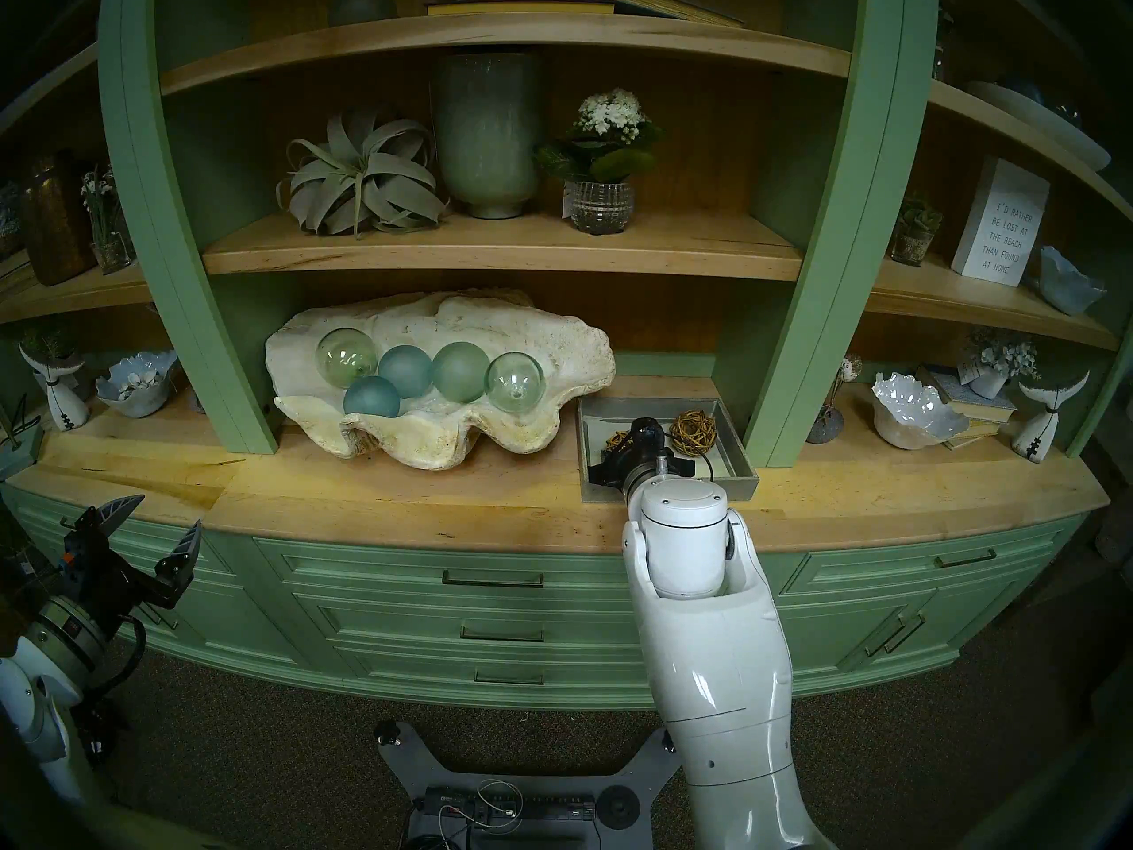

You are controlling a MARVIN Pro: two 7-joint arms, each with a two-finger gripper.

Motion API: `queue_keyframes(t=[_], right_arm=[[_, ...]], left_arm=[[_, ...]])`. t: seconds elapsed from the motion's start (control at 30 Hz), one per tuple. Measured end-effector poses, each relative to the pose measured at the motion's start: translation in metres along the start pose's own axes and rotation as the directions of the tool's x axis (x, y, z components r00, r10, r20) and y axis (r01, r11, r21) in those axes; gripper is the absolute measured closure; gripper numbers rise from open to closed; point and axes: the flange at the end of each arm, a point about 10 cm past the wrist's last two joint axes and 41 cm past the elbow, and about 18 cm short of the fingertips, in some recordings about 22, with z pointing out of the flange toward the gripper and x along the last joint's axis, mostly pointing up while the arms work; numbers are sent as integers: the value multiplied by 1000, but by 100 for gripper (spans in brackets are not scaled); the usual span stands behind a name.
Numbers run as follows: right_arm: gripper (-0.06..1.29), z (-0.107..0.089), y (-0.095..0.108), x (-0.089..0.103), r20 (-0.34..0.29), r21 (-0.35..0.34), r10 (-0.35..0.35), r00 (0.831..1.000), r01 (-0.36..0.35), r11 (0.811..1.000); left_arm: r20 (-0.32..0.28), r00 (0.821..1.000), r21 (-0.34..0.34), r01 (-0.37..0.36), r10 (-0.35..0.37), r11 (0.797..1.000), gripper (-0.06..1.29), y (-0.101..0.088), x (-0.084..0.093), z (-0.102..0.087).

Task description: Put wooden balls into bowl

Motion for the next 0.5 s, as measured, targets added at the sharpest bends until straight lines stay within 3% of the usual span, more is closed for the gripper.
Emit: queue_keyframes(t=[0.23,0.5], right_arm=[[57,-14,6,-4,-50,-40,-43,998,41,998],[57,-35,10,4,-175,-88,-104,979,89,992]], left_arm=[[0,1000,0,0,0,1000,0,0,0,0],[0,1000,0,0,0,1000,0,0,0,0]])
